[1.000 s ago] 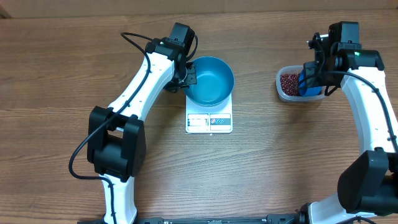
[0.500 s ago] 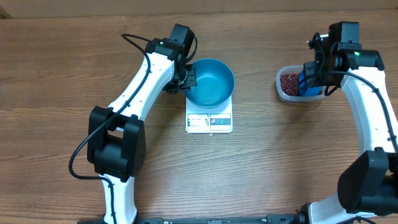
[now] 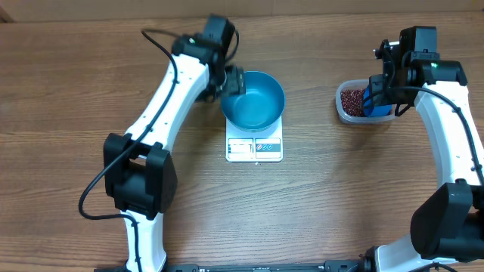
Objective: Scoop item into bowl and weigh 150g on scale
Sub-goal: 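Raise the left gripper up and away to the upper left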
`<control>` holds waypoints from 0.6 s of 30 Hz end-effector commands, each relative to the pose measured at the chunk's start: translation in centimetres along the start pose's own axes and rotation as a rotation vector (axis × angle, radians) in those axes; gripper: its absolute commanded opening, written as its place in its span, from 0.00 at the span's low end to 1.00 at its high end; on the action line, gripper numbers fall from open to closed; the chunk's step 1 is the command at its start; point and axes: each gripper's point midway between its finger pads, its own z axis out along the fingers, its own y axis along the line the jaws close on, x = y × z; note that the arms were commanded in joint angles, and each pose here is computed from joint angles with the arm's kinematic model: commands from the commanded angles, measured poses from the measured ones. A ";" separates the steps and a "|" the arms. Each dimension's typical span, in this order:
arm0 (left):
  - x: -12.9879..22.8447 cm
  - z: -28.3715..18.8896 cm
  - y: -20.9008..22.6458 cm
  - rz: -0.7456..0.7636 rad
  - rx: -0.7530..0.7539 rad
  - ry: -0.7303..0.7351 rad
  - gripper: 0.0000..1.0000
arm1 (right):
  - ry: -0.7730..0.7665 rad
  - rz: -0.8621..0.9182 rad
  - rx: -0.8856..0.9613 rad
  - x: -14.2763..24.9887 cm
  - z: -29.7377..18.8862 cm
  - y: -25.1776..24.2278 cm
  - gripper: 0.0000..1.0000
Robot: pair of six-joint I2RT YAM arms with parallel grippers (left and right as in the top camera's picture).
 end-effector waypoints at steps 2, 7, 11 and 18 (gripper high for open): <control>-4.8 -8.1 -2.0 0.052 0.083 -0.195 0.87 | -0.020 0.006 -0.004 -0.4 -0.4 0.0 0.15; -7.0 -12.8 0.0 0.036 0.009 -0.313 0.98 | -0.014 0.005 -0.004 -0.3 -0.4 0.0 0.16; -8.0 -13.4 3.1 -0.019 -0.034 -0.326 1.00 | -0.010 0.006 -0.005 -0.2 -0.4 0.0 0.23; -7.7 -13.3 7.3 -0.093 -0.089 -0.276 1.00 | 0.027 0.005 -0.004 0.8 -0.3 0.0 0.28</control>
